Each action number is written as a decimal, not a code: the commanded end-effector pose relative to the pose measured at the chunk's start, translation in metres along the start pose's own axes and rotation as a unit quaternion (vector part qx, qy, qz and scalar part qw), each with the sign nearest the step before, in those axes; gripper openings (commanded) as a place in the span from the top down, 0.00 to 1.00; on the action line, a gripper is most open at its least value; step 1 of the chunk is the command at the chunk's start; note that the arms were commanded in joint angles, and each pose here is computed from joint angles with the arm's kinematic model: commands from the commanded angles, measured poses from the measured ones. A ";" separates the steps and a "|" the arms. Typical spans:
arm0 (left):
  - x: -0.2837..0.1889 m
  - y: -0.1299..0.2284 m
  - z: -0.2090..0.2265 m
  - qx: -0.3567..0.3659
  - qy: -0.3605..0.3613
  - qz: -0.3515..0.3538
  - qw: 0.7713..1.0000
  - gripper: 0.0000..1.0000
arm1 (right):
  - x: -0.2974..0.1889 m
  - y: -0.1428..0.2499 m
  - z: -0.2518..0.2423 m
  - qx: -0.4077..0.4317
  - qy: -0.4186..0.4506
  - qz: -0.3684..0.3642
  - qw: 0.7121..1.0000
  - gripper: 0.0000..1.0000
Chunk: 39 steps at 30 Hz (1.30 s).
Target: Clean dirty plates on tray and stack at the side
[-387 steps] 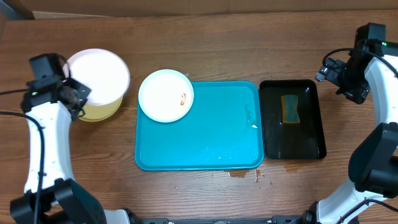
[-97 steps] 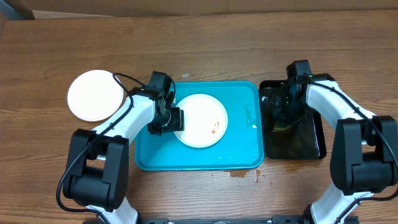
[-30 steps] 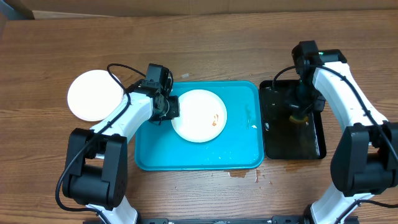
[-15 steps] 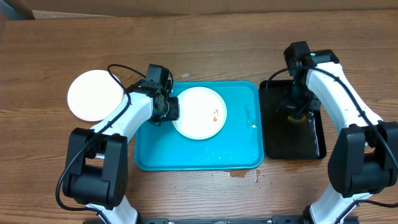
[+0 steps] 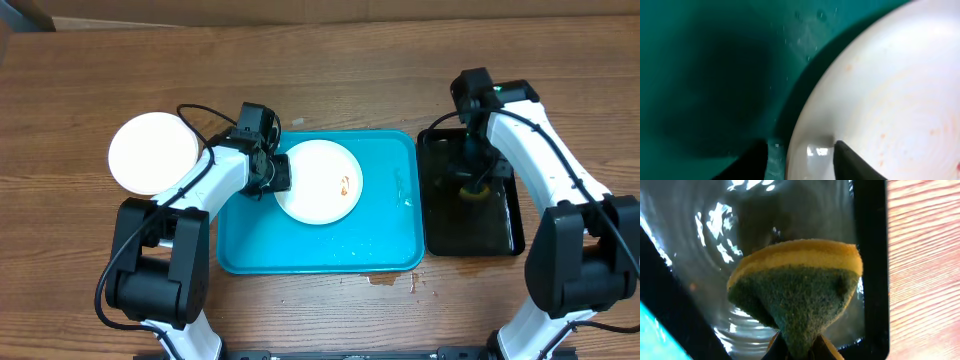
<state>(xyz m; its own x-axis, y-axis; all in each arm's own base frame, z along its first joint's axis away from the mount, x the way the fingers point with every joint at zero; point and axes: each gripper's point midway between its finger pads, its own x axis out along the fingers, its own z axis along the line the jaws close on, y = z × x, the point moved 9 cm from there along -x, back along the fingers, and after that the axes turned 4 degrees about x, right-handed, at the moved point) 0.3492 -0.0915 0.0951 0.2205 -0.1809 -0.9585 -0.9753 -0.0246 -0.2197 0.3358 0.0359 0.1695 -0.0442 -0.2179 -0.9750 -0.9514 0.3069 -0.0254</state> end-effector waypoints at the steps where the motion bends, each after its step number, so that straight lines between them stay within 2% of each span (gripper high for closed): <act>1: 0.008 -0.002 0.001 0.000 -0.002 0.000 1.000 0.62 | -0.012 0.002 0.003 -0.015 -0.020 -0.013 1.000 0.96; 4: 0.008 -0.002 0.001 0.000 -0.002 0.001 1.000 0.90 | -0.012 0.001 0.004 -0.009 -0.023 -0.017 1.000 0.96; 7: 0.008 0.001 0.002 -0.001 -0.004 0.011 1.000 0.96 | -0.012 0.001 -0.002 -0.010 0.012 -0.026 1.000 0.96; 14: 0.008 0.008 0.002 -0.007 -0.001 0.033 0.999 0.96 | -0.012 0.000 -0.003 -0.060 0.023 -0.029 0.997 0.96; 15: 0.008 0.008 0.001 -0.007 0.004 0.036 0.999 0.93 | -0.013 0.000 -0.002 -0.064 0.023 -0.030 0.997 0.96; 16: 0.008 0.010 0.000 -0.007 0.010 0.041 0.999 0.81 | -0.013 0.000 -0.001 -0.067 0.022 -0.033 0.997 0.96; 17: 0.008 0.010 0.000 -0.007 0.011 0.041 0.999 0.61 | -0.013 -0.001 0.000 -0.067 0.020 -0.036 0.997 0.96; 19: 0.008 0.008 0.000 -0.006 0.009 0.035 0.999 0.55 | -0.013 -0.002 0.003 -0.068 0.015 -0.044 0.997 0.96; 20: 0.008 0.006 0.001 -0.006 0.008 0.028 1.000 0.55 | -0.014 -0.003 0.006 -0.069 0.011 -0.048 0.996 0.96; 21: 0.008 0.004 0.001 -0.006 0.009 0.023 1.000 0.60 | -0.014 -0.003 0.008 -0.070 0.008 -0.052 0.996 0.96; 22: 0.008 0.003 0.001 -0.007 0.010 0.020 1.000 0.73 | -0.015 -0.003 0.011 -0.072 0.004 -0.056 0.996 0.96; 23: 0.008 0.002 0.001 -0.006 0.011 0.017 1.000 0.91 | -0.016 -0.003 0.015 -0.076 -0.004 -0.060 0.995 0.96; 24: 0.008 0.002 0.001 -0.006 0.011 0.017 1.000 0.96 | -0.017 -0.003 0.021 -0.080 -0.018 -0.065 0.995 0.96; 32: 0.008 0.003 0.000 -0.006 0.013 0.020 1.000 0.96 | -0.035 0.016 0.095 -0.144 -0.170 -0.092 0.970 0.96; 36: 0.008 0.003 0.000 -0.006 0.013 0.020 1.000 0.95 | -0.046 0.030 0.128 -0.167 -0.197 -0.126 0.958 0.96; 39: 0.008 0.004 0.000 -0.006 0.012 0.022 1.000 0.94 | -0.051 0.039 0.146 -0.178 -0.181 -0.161 0.954 0.96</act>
<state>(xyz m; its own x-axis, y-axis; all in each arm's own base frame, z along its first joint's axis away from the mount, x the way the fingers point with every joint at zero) 0.3498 -0.0947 0.0936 0.2016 -0.2192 -0.9546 -0.9793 -0.0266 -0.2007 0.3499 0.1773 0.1733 0.2556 0.1025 -0.9613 -0.9626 -0.0656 -0.2629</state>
